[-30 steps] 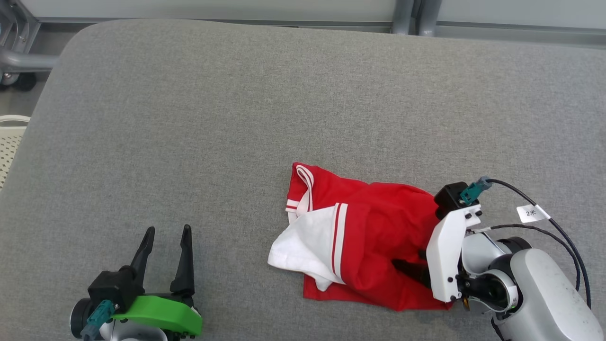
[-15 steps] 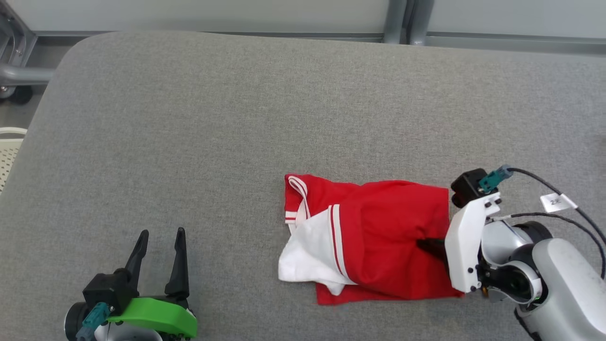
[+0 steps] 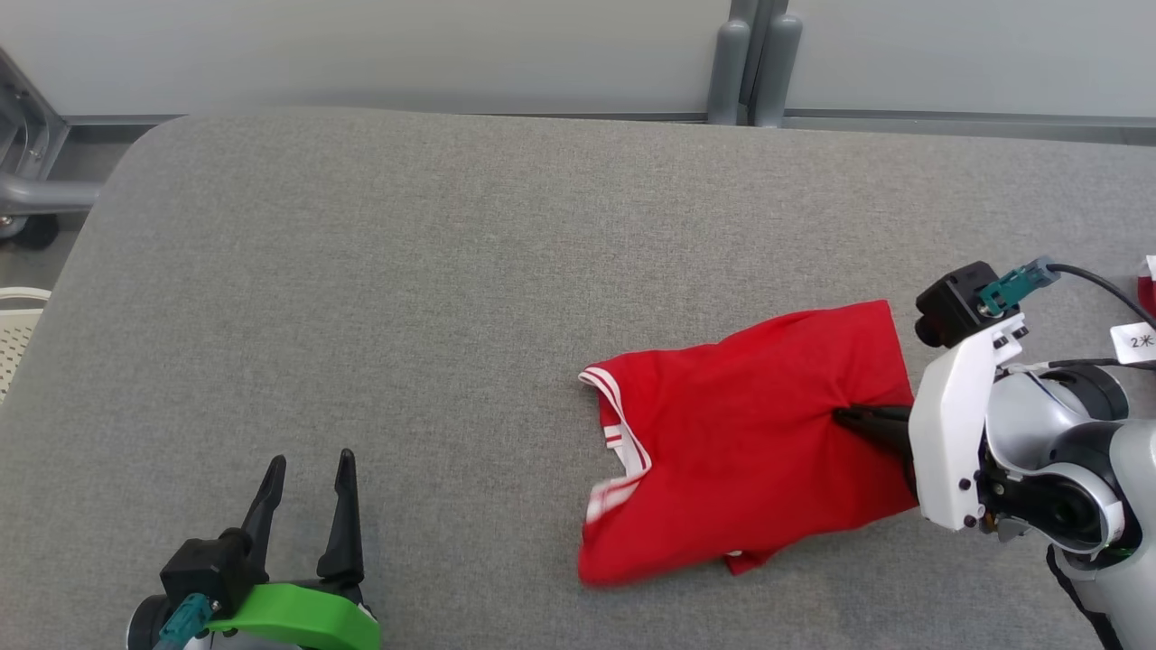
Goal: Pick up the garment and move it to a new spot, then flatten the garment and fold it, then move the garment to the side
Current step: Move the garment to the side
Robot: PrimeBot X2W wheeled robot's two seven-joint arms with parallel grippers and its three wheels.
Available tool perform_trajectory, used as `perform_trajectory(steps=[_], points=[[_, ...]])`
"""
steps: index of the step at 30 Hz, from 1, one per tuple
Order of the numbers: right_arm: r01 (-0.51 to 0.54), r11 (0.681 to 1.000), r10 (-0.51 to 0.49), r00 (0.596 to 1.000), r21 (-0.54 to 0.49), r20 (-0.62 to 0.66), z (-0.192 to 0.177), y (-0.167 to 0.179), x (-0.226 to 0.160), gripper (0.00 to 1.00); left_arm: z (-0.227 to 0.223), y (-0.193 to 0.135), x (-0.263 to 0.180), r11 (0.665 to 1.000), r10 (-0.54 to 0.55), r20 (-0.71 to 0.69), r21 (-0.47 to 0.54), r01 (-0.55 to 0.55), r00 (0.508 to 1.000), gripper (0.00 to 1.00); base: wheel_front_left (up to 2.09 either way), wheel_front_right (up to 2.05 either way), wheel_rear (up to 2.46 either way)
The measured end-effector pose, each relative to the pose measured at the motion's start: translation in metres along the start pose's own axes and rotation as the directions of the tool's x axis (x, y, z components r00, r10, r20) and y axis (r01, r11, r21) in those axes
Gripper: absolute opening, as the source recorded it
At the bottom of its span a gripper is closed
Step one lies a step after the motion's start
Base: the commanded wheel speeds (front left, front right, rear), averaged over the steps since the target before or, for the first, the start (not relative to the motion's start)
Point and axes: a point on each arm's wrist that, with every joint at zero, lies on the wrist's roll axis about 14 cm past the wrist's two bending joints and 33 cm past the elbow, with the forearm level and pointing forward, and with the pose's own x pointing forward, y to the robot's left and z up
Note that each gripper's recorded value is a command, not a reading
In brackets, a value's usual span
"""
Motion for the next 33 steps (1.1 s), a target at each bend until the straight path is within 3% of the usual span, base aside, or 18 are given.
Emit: perform_trajectory(steps=[7, 16, 20, 24, 33], points=[[0.05, 0.998, -0.05, 0.999, 0.026, -0.014, -0.001, -0.02, -0.004, 0.0, -0.003, -0.001, 0.001, 1.0, 0.006, -0.008, -0.01, -0.006, 1.0, 1.0, 0.0, 0.0, 0.0], [0.231, 0.967, -0.223, 0.971, 0.109, -0.086, -0.023, -0.088, -0.015, 0.0, -0.012, -0.001, 0.005, 1.0, 0.008, -0.036, -0.011, -0.008, 0.999, 1.0, 0.0, 0.0, 0.0], [0.343, 0.932, -0.331, 0.937, 0.118, -0.11, -0.028, -0.126, -0.033, 0.0, -0.012, -0.001, 0.011, 1.0, 0.005, -0.038, -0.004, -0.005, 0.999, 1.0, 0.0, 0.0, 0.0], [0.47, 0.878, -0.462, 0.882, 0.092, -0.096, -0.016, -0.166, -0.062, 0.0, -0.014, -0.006, 0.019, 1.0, -0.014, -0.044, 0.0, 0.014, 0.999, 1.0, 0.0, 0.0, 0.0], [0.62, 0.778, -0.613, 0.784, 0.101, -0.097, -0.017, -0.215, -0.093, 0.0, -0.021, -0.021, 0.034, 0.998, -0.062, -0.06, 0.001, 0.062, 0.996, 1.0, 0.0, 0.0, 0.0]])
